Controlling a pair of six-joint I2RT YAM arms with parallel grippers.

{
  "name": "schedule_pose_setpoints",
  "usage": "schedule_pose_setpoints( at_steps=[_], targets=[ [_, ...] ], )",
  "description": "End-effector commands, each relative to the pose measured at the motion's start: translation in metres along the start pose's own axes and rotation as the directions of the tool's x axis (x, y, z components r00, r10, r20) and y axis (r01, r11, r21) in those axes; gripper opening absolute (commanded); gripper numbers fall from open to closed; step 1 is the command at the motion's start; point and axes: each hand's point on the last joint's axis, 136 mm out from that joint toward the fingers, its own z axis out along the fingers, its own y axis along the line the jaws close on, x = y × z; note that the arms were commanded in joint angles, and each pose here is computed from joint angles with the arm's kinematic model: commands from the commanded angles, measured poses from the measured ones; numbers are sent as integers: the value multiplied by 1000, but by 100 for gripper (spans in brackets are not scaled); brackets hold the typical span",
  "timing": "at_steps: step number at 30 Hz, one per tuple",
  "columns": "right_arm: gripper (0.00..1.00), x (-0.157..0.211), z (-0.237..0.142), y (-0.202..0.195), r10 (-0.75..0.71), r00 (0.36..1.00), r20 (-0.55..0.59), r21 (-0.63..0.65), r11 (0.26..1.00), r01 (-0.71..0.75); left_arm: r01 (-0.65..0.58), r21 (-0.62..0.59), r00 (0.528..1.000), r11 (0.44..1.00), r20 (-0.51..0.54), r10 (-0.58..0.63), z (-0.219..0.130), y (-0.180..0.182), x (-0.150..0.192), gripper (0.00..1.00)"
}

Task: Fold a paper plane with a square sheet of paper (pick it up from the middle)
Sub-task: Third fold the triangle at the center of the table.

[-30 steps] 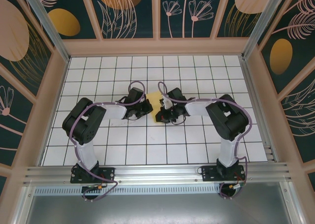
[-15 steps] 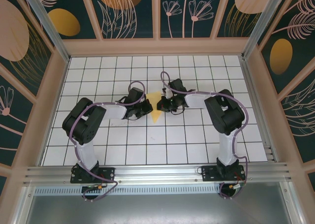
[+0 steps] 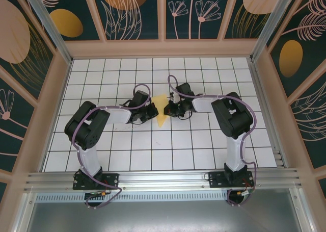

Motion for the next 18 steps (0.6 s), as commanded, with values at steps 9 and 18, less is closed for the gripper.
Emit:
schedule_pose_setpoints(
  at_steps=[9,18],
  targets=[
    [1,32,-4,-14,188,982,-32,4,982,-188,-64,116,997,991,45,59,-38,-44,-7,4],
    [1,34,-4,-3,218,976,-28,-21,976,-218,-34,156,998,987,-38,40,-39,-48,39,1]
  ],
)
